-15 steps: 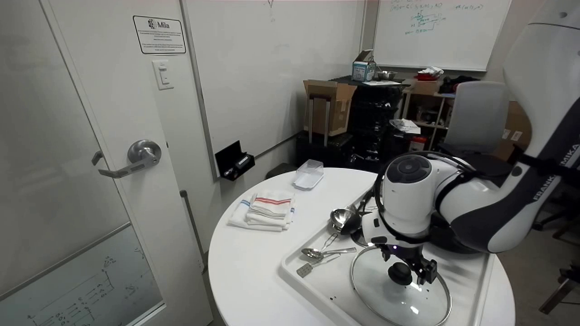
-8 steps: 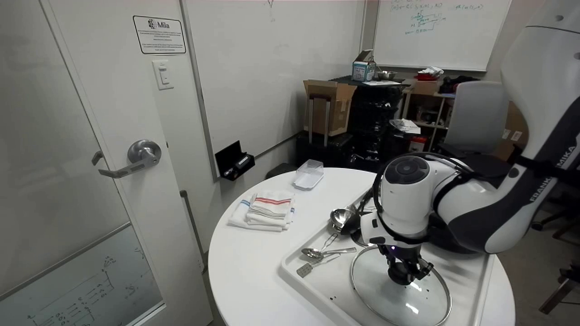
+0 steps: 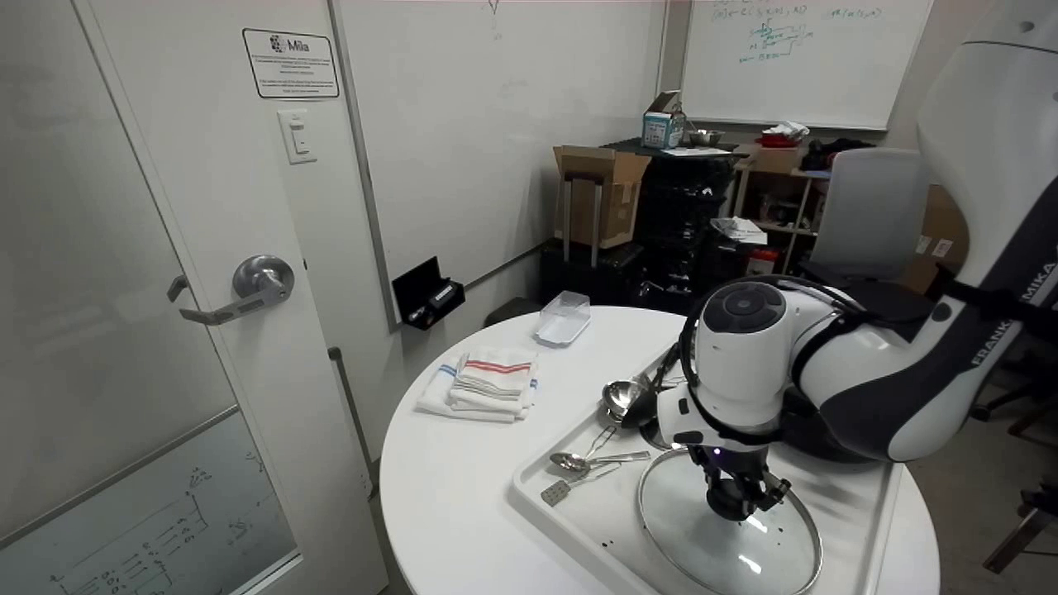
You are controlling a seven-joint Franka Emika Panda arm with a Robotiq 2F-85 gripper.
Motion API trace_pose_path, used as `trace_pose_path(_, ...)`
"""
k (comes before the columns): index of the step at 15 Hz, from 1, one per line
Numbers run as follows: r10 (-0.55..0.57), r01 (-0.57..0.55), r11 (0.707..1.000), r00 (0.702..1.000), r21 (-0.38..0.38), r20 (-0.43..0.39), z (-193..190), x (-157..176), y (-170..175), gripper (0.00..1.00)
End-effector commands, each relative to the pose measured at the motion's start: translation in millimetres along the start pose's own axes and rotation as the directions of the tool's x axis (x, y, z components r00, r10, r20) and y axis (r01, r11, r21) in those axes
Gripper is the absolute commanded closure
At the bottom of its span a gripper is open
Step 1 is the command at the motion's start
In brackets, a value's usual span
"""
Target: Put the glass lid on the black pot.
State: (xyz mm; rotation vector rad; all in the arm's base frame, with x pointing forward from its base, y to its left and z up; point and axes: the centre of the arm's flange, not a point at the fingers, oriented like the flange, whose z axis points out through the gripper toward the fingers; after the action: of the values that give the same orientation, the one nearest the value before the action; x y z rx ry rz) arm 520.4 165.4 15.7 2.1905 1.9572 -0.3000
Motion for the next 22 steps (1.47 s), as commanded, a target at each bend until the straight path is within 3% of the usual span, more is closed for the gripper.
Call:
trace_pose_path(1, -0.006, 0.005, 0.999, 1.0, -0.042, -0.025, -39, -12, -10, 0.75)
trace_pose_path(7, 0.037, -0.039, 0.998, 0.999, -0.047, -0.028, -90, -33, -16, 0.75)
trace_pose_path(13, 0.201, -0.201, 0.979, 0.979, -0.007, -0.014, -126, -71, -1, 0.75)
trace_pose_path(17, 0.358, -0.358, 0.932, 0.934, 0.056, 0.004, -139, -110, 16, 0.75)
trace_pose_path(19, 0.444, -0.444, 0.891, 0.896, 0.091, 0.023, -139, -134, 24, 0.75)
trace_pose_path(22, 0.577, -0.578, 0.804, 0.815, 0.142, 0.052, -131, -172, 35, 0.75)
